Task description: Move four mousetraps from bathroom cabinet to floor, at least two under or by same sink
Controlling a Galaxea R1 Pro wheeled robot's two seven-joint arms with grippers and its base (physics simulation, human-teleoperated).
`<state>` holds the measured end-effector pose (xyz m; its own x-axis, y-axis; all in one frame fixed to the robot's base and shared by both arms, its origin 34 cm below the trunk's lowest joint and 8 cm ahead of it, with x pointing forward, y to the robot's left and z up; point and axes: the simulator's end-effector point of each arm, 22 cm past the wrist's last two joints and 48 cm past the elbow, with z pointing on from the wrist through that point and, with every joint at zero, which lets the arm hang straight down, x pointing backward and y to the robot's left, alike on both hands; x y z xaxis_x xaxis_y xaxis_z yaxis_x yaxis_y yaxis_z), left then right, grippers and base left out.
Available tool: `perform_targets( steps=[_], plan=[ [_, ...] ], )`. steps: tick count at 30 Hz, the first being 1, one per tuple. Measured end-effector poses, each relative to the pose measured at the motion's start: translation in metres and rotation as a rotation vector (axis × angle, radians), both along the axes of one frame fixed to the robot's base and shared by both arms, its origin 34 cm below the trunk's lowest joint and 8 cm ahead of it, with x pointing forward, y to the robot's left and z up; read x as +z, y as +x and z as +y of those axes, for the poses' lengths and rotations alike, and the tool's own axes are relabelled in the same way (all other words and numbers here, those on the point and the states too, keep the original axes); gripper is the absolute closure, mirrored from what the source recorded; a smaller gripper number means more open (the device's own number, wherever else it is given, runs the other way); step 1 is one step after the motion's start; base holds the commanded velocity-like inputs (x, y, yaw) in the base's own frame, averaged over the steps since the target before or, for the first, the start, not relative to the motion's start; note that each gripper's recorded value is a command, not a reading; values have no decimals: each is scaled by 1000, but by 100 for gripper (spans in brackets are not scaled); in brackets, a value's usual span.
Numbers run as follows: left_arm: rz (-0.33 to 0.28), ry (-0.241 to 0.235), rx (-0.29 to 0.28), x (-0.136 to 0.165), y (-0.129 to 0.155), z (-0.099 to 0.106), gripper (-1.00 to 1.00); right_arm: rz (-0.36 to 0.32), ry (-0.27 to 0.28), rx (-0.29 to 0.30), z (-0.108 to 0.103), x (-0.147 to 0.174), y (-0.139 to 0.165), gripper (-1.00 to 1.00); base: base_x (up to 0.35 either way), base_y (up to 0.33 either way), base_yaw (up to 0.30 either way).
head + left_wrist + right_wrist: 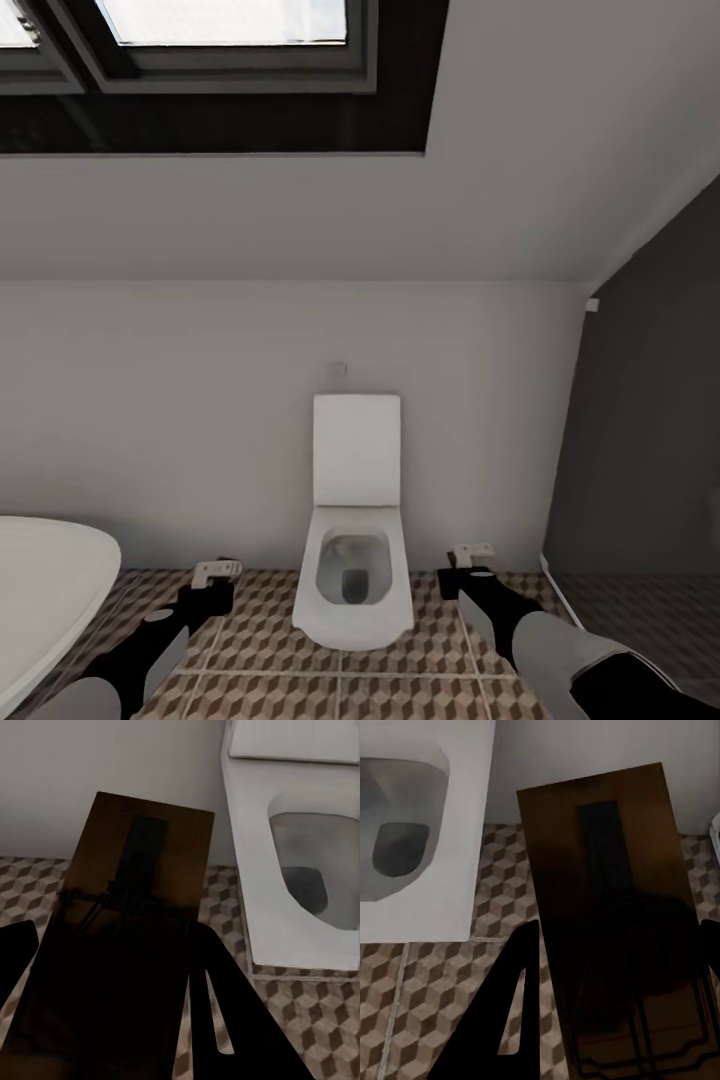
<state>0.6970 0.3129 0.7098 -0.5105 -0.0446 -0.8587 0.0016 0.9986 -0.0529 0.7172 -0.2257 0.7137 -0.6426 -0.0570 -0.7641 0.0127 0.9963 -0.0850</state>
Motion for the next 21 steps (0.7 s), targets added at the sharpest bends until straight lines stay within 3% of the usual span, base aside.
perform_targets(
  steps=[12,17,21],
  plan=[
    [-2,-7,-2,1,2,-7,100,-1,-6,-11,-10,0,1,100,21,0,0],
    [10,19,60,-3,1,1,100,-11,-2,-10,-9,4,4,100,0,0,0],
    [8,13,72,-6,1,2,100,-21,6,-4,-3,4,7,100,0,0,0]
  ],
)
